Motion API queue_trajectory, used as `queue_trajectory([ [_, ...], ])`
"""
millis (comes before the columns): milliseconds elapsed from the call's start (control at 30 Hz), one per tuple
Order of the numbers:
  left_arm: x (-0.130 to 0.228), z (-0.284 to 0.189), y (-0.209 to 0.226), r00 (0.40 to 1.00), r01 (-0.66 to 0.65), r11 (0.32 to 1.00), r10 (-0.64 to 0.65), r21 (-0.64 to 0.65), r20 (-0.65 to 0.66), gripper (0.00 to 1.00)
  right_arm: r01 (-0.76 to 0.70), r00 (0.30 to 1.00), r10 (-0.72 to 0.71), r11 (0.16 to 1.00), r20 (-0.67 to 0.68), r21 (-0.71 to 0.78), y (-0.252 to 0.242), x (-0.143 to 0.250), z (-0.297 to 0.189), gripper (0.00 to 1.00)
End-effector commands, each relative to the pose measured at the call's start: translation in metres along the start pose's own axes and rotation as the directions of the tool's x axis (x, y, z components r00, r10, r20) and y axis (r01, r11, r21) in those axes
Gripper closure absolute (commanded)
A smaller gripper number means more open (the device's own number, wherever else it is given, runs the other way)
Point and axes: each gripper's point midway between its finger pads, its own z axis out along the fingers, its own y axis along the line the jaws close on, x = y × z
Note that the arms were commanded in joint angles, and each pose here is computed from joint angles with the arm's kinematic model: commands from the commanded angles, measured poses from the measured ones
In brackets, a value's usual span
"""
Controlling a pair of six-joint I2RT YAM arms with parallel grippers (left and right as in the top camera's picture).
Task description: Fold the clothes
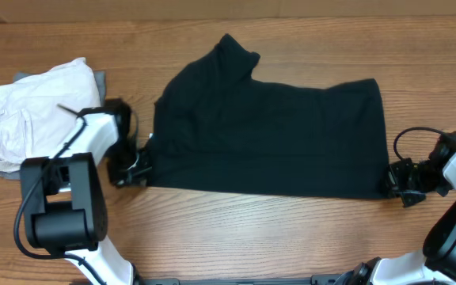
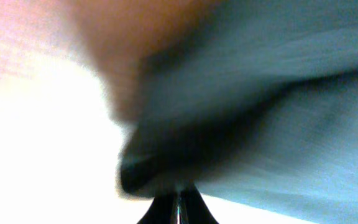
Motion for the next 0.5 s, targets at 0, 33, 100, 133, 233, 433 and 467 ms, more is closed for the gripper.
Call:
queue_trajectory([
  [0, 0.018, 0.01, 0.024, 0.991, 0.085, 0.996, -0.088, -0.034, -0.102, 0.96, -0.014, 0.991, -0.004, 0.99, 0.132, 0.138, -0.03, -0.017, -0.013, 0.96],
  [33, 0.023, 0.009, 0.027, 0.988, 0.09, 0.995, -0.093, -0.034, -0.125, 0.96, -0.013, 0.989, -0.007, 0.99, 0.145, 0.138, -0.03, -0.018, -0.016, 0.96],
  [100, 0.031, 0.008, 0.031, 0.984, 0.087, 0.995, -0.092, -0.04, -0.156, 0.96, -0.009, 0.987, -0.011, 0.992, 0.158, 0.125, -0.027, -0.018, -0.021, 0.96],
  [133, 0.034, 0.007, 0.031, 0.981, 0.087, 0.995, -0.094, -0.044, -0.169, 0.96, -0.007, 0.987, -0.012, 0.993, 0.162, 0.118, -0.026, -0.018, -0.022, 0.96],
  [233, 0.038, 0.003, 0.031, 0.981, 0.079, 0.996, -0.085, -0.044, -0.173, 0.96, -0.003, 0.986, -0.015, 0.994, 0.169, 0.105, -0.024, -0.017, -0.026, 0.96],
  [433, 0.025, -0.036, 0.024, 0.999, 0.036, 0.999, -0.036, 0.004, -0.015, 0.96, 0.088, 0.984, -0.082, 0.996, 0.157, -0.032, 0.008, -0.01, -0.048, 0.89],
  [467, 0.021, -0.047, 0.02, 0.999, 0.026, 1.0, -0.026, 0.017, 0.037, 0.96, 0.119, 0.982, -0.105, 0.99, 0.16, -0.078, 0.019, -0.009, -0.056, 0.87],
])
